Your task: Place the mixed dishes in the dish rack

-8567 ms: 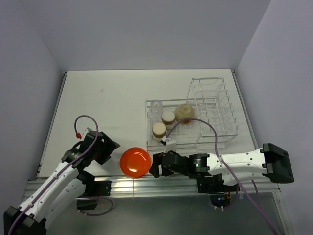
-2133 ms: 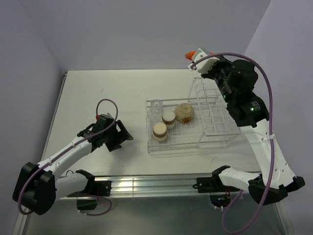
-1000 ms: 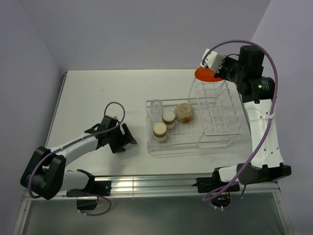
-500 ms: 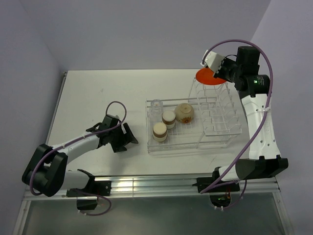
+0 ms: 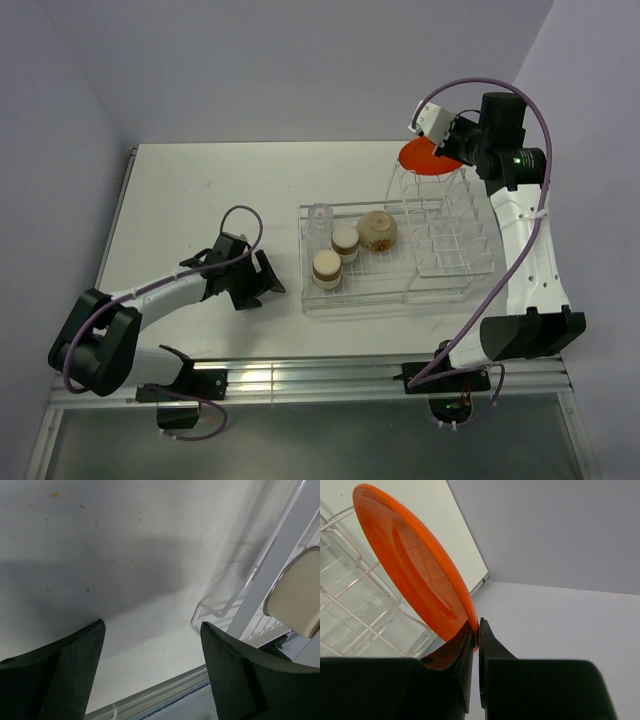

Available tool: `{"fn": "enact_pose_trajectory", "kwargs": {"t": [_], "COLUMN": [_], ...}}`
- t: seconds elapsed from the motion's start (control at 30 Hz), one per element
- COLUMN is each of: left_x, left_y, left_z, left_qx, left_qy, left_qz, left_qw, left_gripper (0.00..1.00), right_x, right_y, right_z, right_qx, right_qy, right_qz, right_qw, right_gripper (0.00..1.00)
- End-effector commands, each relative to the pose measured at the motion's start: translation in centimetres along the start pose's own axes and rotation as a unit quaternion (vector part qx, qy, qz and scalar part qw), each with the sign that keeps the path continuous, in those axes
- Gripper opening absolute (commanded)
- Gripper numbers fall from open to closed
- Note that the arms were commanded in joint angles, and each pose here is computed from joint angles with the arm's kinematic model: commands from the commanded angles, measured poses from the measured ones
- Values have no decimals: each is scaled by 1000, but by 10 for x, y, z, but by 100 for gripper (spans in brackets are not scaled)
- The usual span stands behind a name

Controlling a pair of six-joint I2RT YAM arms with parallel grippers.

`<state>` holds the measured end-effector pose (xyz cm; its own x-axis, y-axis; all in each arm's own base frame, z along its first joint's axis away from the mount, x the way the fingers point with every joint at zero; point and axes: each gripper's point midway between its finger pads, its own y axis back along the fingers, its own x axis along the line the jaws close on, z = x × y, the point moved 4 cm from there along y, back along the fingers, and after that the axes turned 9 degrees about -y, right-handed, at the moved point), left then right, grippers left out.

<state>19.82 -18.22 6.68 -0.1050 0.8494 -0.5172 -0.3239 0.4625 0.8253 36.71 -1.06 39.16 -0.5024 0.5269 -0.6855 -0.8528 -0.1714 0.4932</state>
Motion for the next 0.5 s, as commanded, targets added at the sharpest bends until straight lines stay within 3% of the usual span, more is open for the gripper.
{"fn": "enact_pose_trajectory", "kwargs": {"t": [0.0, 0.37, 0.4, 0.47], "left_x": [-1, 1, 1, 1], "left_y": [-3, -6, -6, -6], "left_z": [2, -2, -2, -2], "left_qx": [0, 6, 6, 5], "left_qy": [-7, -10, -10, -8], "left_qz": [10, 14, 14, 14], "left_qw": [1000, 1000, 1000, 1000], "left_gripper": [84, 84, 84, 84], "right_x": [-22, -20, -20, -21], "right_y": [4, -5, -5, -2], "right_z": [12, 2, 3, 6], "right_qx": [-25, 2, -3, -19], "right_qy": [2, -21, -25, -28], "right_qz": [-41, -45, -46, -58], "right_qw": [999, 999, 999, 998], "right_gripper": [0, 0, 11, 23]}}
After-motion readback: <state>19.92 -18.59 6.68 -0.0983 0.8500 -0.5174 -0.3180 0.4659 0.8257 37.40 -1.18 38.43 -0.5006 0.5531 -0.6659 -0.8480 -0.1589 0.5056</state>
